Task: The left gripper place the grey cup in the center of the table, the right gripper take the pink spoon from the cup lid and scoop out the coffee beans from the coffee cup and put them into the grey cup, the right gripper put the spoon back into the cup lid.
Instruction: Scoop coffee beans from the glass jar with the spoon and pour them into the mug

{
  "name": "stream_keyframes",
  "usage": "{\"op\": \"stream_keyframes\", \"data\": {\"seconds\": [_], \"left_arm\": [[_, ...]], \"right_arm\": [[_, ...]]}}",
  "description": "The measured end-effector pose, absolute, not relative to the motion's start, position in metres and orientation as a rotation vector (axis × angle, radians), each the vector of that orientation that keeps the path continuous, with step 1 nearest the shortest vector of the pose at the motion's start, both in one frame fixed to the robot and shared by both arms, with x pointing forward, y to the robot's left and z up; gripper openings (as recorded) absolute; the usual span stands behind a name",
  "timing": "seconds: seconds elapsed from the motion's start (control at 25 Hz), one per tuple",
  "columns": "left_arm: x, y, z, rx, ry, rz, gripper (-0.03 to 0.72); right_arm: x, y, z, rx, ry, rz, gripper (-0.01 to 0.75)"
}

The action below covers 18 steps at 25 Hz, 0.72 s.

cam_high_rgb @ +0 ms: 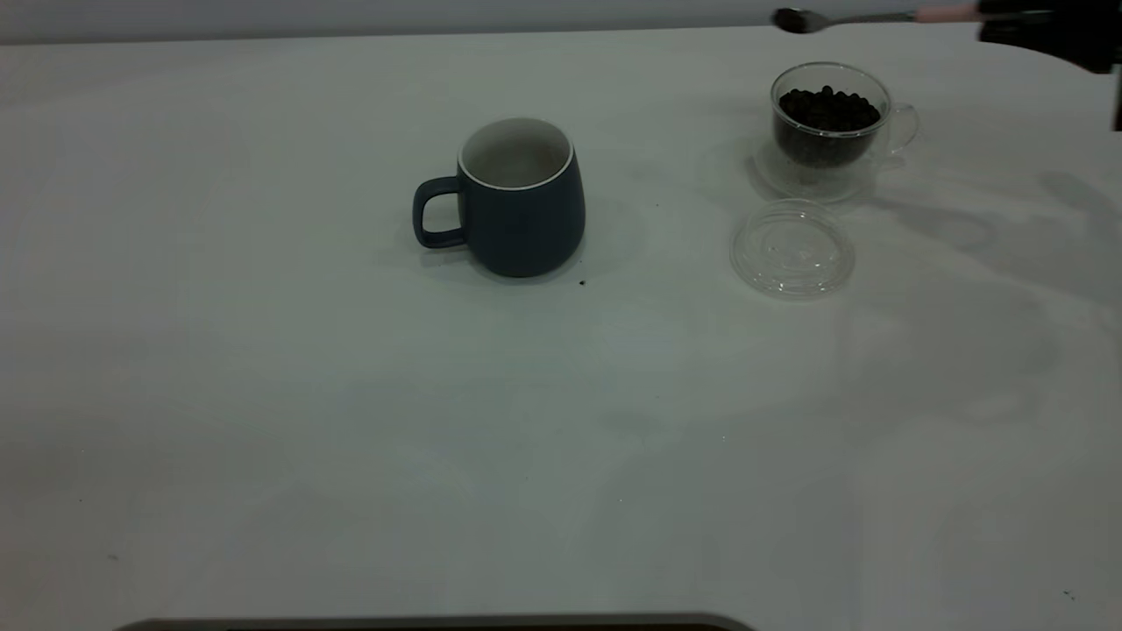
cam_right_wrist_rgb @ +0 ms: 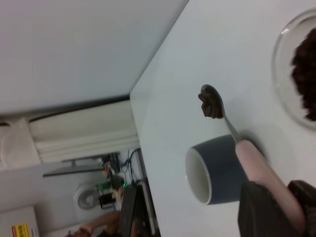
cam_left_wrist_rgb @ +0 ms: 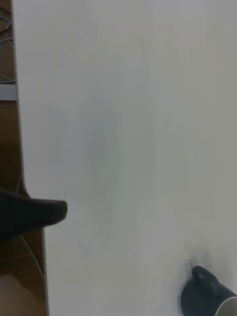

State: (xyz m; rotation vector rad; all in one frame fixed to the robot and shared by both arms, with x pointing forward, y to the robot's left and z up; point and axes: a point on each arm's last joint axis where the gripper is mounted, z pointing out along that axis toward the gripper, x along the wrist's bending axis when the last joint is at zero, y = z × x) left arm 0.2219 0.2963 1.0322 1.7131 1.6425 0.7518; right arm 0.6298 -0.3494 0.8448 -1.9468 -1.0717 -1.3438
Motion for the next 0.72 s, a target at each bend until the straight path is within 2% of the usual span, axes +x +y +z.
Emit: {"op": "stream_keyframes", "data": {"seconds": [0.72], "left_arm": [[0.222, 0.296, 1.032, 1.715, 1.641, 0.753, 0.569]], "right_arm": [[0.634, -0.218, 0.844, -1.783, -1.240, -1.222, 0.114]]}}
